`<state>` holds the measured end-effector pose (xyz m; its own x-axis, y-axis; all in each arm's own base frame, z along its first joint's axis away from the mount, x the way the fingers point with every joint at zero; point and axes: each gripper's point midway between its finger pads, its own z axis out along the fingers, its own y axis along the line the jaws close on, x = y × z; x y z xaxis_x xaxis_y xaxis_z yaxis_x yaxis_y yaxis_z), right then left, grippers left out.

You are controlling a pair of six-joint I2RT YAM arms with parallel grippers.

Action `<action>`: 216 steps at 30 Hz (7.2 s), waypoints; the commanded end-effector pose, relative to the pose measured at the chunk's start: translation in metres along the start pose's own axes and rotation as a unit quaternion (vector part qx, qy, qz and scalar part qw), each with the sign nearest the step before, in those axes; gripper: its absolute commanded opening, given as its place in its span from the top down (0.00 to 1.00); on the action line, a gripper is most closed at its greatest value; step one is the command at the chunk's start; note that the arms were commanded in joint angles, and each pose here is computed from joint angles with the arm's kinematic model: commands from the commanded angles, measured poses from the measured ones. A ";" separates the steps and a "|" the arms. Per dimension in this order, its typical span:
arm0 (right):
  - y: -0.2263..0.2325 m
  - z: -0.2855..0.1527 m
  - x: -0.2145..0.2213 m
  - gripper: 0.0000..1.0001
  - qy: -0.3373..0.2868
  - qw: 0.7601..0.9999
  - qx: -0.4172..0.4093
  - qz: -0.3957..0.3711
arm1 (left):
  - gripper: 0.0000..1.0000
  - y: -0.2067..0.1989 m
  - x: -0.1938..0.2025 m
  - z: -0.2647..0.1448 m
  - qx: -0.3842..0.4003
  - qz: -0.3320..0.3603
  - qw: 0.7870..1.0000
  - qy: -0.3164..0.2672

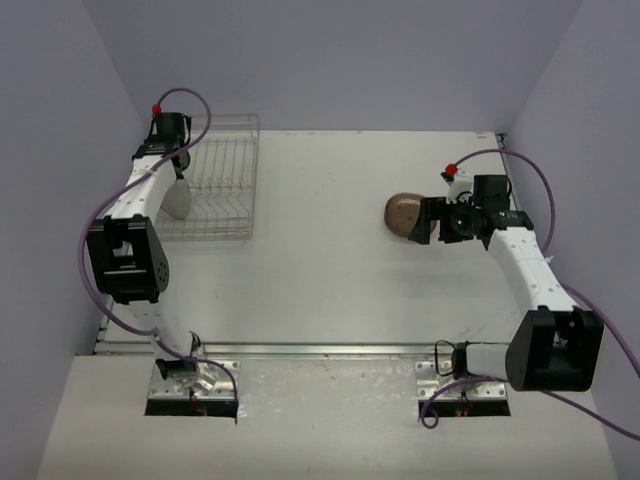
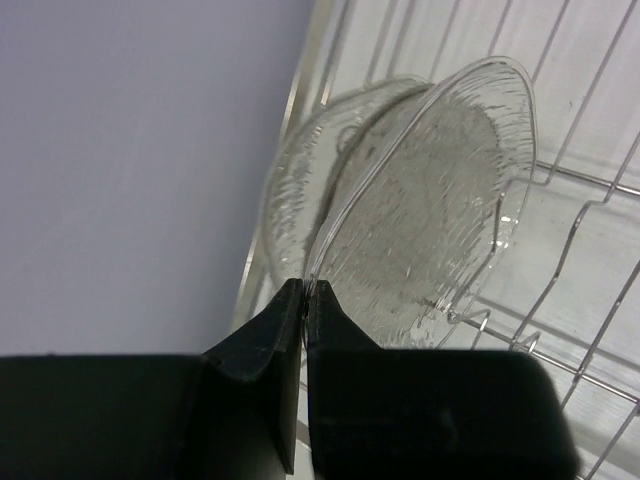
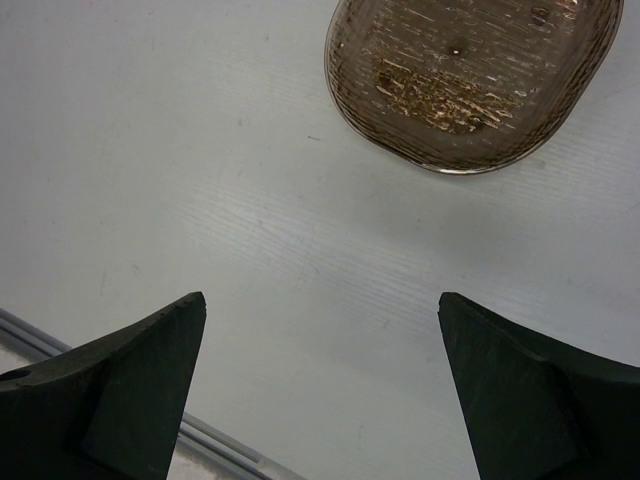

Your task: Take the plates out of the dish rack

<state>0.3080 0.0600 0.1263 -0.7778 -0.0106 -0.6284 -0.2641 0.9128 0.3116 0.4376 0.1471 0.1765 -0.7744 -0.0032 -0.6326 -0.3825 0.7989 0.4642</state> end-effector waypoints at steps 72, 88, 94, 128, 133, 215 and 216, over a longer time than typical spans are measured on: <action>-0.042 0.032 -0.065 1.00 0.036 0.997 0.010 0.072 | 0.00 -0.138 -0.032 -0.220 0.395 -0.031 0.911 -0.111; -0.095 0.071 -0.061 1.00 0.083 0.983 -0.003 0.165 | 0.00 -0.135 -0.024 -0.221 0.394 -0.031 0.912 -0.113; -0.105 0.079 -0.071 1.00 0.082 0.984 -0.005 0.158 | 0.00 -0.135 -0.024 -0.221 0.395 -0.030 0.911 -0.113; 0.022 0.010 -0.073 0.01 -0.012 0.999 -0.011 -0.043 | 0.47 0.035 -0.014 -0.061 0.105 -0.067 0.991 -0.041; 0.031 0.018 -0.051 0.01 0.009 0.999 -0.018 -0.045 | 0.53 0.045 -0.016 -0.037 0.063 -0.022 0.997 -0.038; 0.135 -0.021 -0.123 0.04 -0.113 0.966 -0.225 0.054 | 1.00 -0.133 -0.057 -0.307 0.565 -0.075 0.806 -0.161; 0.143 -0.022 -0.126 0.05 -0.116 0.964 -0.232 0.055 | 1.00 -0.138 -0.054 -0.312 0.570 -0.071 0.802 -0.163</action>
<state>0.3453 0.1458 0.2007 -0.7455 0.1104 -0.6574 -0.3742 0.7468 0.5498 0.3932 -0.0830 0.3168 -0.5402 -0.0438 -0.8404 0.2279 0.9537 -0.1961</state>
